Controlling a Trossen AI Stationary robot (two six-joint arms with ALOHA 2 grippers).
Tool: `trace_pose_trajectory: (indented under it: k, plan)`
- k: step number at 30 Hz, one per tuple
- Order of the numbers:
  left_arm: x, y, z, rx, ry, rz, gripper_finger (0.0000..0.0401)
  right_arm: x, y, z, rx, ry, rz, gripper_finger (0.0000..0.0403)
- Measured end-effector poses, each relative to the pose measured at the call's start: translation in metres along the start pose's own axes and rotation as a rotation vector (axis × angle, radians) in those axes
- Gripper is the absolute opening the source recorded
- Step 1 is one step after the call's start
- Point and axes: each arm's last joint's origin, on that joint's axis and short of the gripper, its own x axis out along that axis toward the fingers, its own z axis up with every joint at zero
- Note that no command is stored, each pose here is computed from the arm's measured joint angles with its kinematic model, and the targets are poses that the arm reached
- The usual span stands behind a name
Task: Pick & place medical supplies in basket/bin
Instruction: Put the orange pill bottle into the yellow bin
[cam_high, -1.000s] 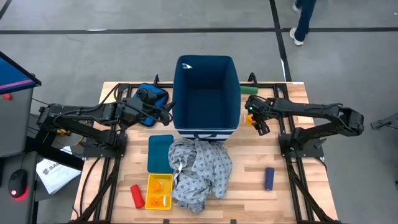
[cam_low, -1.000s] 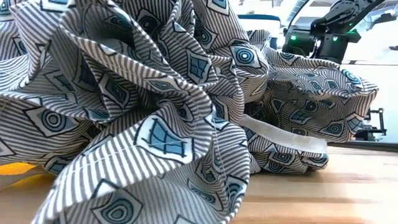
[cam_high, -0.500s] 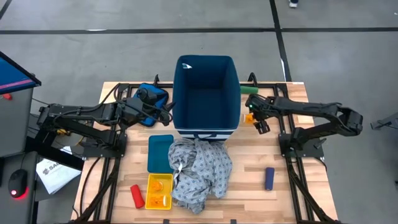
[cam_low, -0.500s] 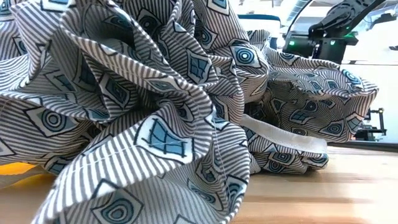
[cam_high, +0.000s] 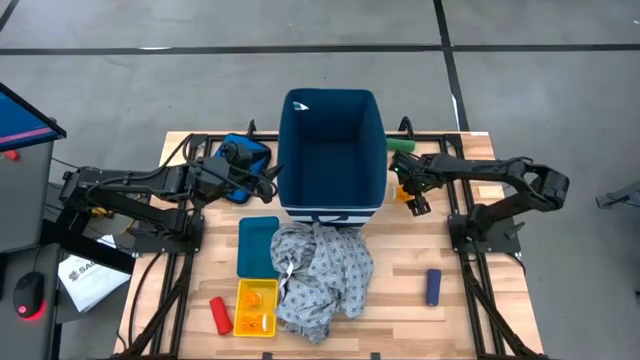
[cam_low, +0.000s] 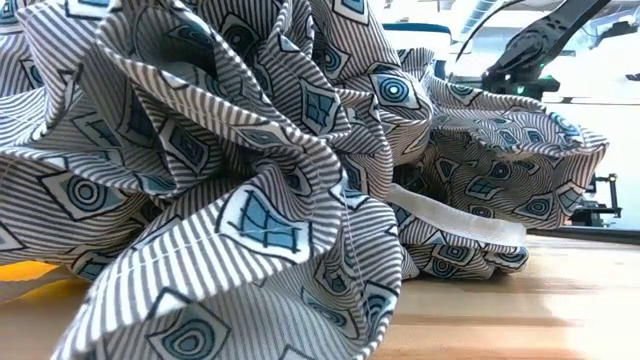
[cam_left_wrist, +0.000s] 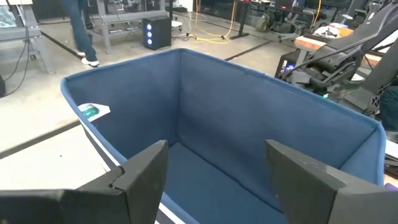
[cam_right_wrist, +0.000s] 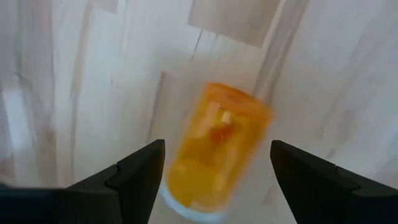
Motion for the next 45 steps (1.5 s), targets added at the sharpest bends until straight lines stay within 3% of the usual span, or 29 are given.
trace_pose_trajectory:
  k: [21,29,45]
  plan:
    - [0.0,0.0,0.0,-0.024,0.003,-0.009,0.0254,0.006,0.003,0.012,-0.054,-0.047,-0.079,0.0287]
    - [0.0,-0.001,0.0,-0.024,0.005,-0.018,0.0254,0.007,0.001,0.015,-0.209,-0.064,-0.112,0.0286]
    - [0.0,-0.001,0.0,-0.024,0.011,-0.036,0.0254,0.007,-0.006,0.012,-0.064,-0.023,-0.203,0.0286]
